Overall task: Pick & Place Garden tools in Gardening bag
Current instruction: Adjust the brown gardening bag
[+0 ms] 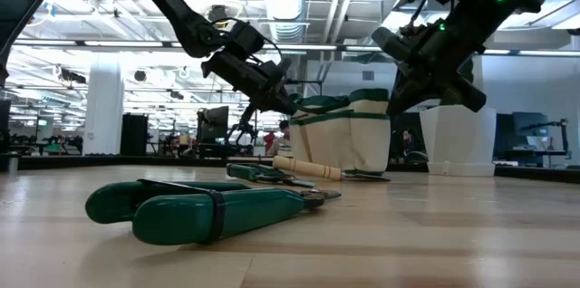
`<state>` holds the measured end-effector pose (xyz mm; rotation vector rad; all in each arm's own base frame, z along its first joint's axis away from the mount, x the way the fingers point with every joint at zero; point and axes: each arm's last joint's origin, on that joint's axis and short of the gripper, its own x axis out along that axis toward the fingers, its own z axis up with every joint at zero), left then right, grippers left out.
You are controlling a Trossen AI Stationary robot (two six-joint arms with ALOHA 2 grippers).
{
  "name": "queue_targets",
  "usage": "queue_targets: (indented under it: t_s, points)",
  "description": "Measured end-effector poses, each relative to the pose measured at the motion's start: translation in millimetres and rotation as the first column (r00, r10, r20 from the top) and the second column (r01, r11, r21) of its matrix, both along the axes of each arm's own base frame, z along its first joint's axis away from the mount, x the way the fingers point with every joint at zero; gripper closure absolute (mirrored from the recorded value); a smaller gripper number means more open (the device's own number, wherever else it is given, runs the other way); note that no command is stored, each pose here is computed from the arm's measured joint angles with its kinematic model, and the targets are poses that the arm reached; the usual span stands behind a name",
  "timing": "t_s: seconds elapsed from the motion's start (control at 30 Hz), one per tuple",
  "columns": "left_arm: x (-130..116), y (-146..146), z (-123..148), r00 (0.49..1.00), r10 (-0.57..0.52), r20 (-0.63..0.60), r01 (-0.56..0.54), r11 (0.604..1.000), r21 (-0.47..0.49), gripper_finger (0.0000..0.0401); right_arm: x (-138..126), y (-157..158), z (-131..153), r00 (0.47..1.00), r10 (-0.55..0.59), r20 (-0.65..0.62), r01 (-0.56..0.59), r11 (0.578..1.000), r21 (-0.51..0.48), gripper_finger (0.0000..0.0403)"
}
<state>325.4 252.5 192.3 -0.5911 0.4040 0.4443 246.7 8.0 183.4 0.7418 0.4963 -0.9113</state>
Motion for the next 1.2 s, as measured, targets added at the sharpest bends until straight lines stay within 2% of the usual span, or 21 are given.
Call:
queue_targets:
  t_s: [0.17, 0.4, 0.63, 0.83, 1.0, 1.2]
  points:
    - [-1.8, 5.8, -12.4, 1.0, 0.002, -0.018, -0.003, 0.999, -0.036, 0.04, -6.3, 4.1, -8.9, 0.999, -0.03, -0.041, 0.031, 0.999, 0.037, 0.0403]
    - [7.3, 2.6, -37.4, 0.999, -0.029, -0.035, 0.026, 0.995, -0.099, 0.04, -13.0, -2.0, -24.4, 0.997, -0.081, 0.006, 0.081, 0.996, 0.031, 0.0403]
    - [11.1, -2.1, -38.0, 0.996, -0.093, -0.006, 0.092, 0.988, -0.124, 0.04, -1.7, -27.7, -16.0, 0.996, -0.048, 0.07, 0.051, 0.998, -0.039, 0.0403]
    - [15.3, -17.5, -43.2, 0.981, -0.195, 0.022, 0.195, 0.958, -0.211, 0.04, -0.9, -51.8, -14.0, 0.999, -0.019, 0.051, 0.021, 0.999, -0.046, 0.0403]
    - [4.2, -41.9, -46.9, 0.972, -0.235, -0.015, 0.221, 0.935, -0.278, 0.04, -1.7, -66.2, -13.3, 0.999, 0.026, 0.037, -0.025, 0.999, -0.037, 0.0403]
    - [-33.0, -60.8, -27.4, 0.987, -0.156, -0.048, 0.144, 0.971, -0.19, 0.04, -2.2, -82.6, -9.8, 0.997, 0.047, 0.053, -0.044, 0.997, -0.064, 0.0403]
